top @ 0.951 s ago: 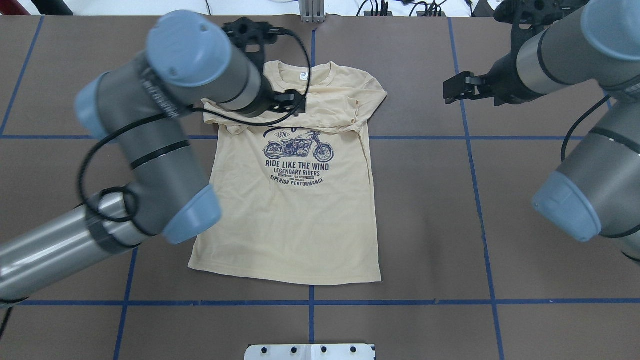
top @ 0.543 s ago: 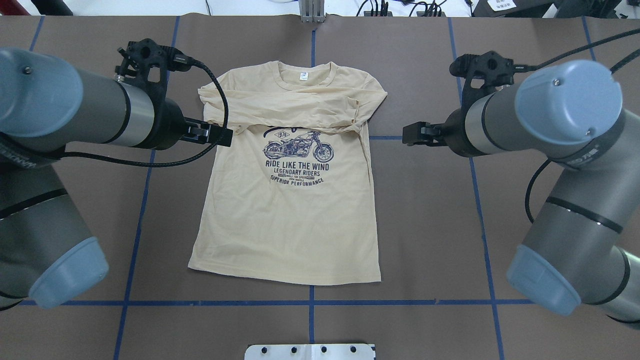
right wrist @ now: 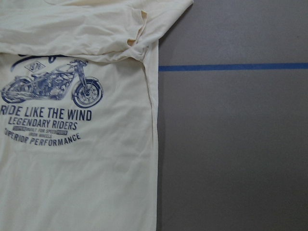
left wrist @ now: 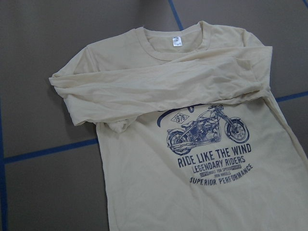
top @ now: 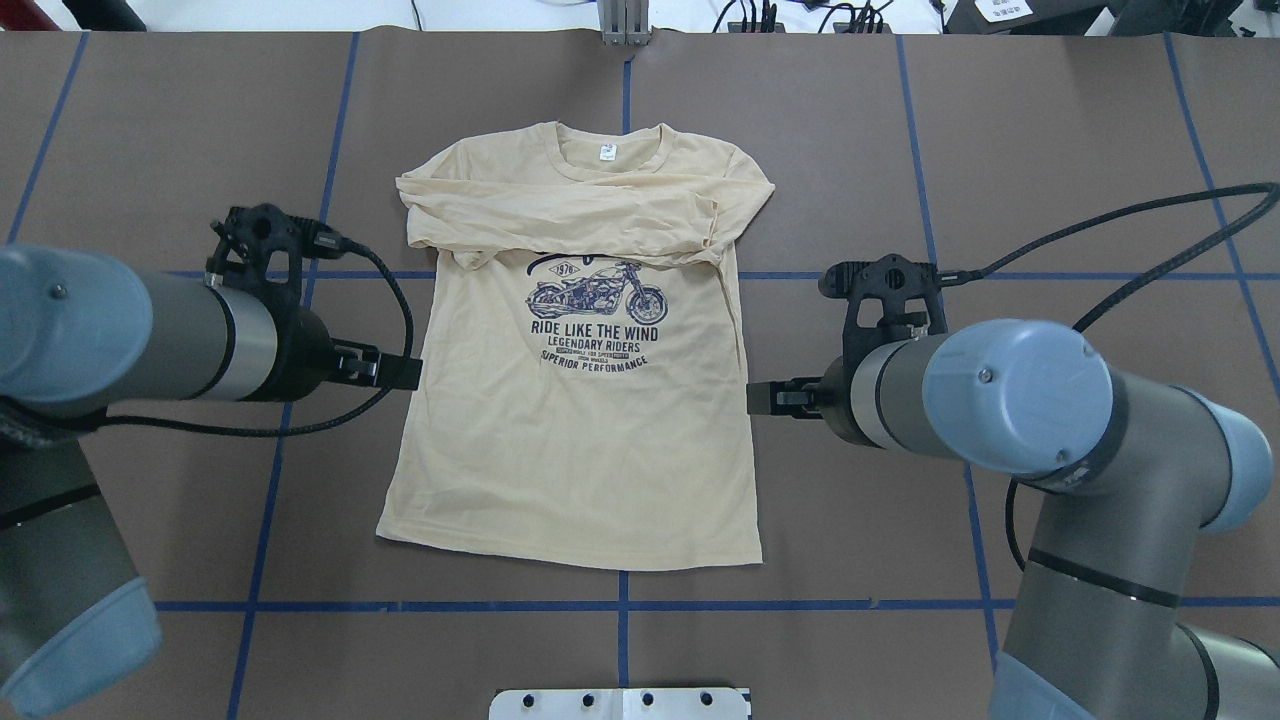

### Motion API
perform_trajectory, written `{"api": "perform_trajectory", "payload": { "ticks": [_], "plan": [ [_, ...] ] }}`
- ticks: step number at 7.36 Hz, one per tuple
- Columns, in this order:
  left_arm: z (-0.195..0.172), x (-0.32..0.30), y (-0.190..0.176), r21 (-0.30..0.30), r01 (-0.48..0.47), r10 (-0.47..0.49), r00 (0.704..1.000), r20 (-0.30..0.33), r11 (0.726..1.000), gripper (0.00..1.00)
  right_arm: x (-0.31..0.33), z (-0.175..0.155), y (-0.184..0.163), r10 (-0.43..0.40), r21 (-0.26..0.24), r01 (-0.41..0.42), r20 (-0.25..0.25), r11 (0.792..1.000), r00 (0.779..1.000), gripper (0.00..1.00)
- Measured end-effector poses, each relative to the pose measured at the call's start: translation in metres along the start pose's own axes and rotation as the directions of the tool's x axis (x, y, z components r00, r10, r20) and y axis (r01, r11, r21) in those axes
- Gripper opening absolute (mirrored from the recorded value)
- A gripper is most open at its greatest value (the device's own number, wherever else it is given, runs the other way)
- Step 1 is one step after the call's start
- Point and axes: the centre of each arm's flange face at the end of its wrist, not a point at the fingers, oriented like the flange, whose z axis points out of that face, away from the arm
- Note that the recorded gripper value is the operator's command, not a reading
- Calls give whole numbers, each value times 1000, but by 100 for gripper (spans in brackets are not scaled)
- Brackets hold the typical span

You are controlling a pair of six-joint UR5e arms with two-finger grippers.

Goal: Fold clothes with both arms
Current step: 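Release the sleeve with the left gripper while both grippers move toward the hem, then lower both grippers to the hem corners nearest the robot and grasp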

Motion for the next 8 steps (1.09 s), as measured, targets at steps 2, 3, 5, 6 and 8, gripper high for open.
{"api": "perform_trajectory", "payload": {
  "ticks": [2, 3, 5, 6, 8],
  "plan": [
    [36, -1, 42, -52, 17, -16, 999, 33, 999, 98, -1, 9, 16, -19, -3, 19, -38, 1000, 999, 100],
    [52, -3, 59, -73, 25, -22, 999, 43, 997, 98, -2, 10, 18, -21, -2, 21, -40, 1000, 999, 100],
    [82, -8, 83, -81, 37, -35, 999, 35, 996, 91, -4, 8, 17, -21, 0, 21, -37, 1000, 999, 100],
    [94, -9, 92, -83, 44, -42, 999, 25, 996, 82, -5, 8, 17, -21, 1, 21, -35, 1000, 999, 100],
    [105, -13, 98, -78, 56, -54, 998, 28, 995, 74, -6, 7, 17, -20, 2, 21, -32, 1000, 999, 100]
  ]
}}
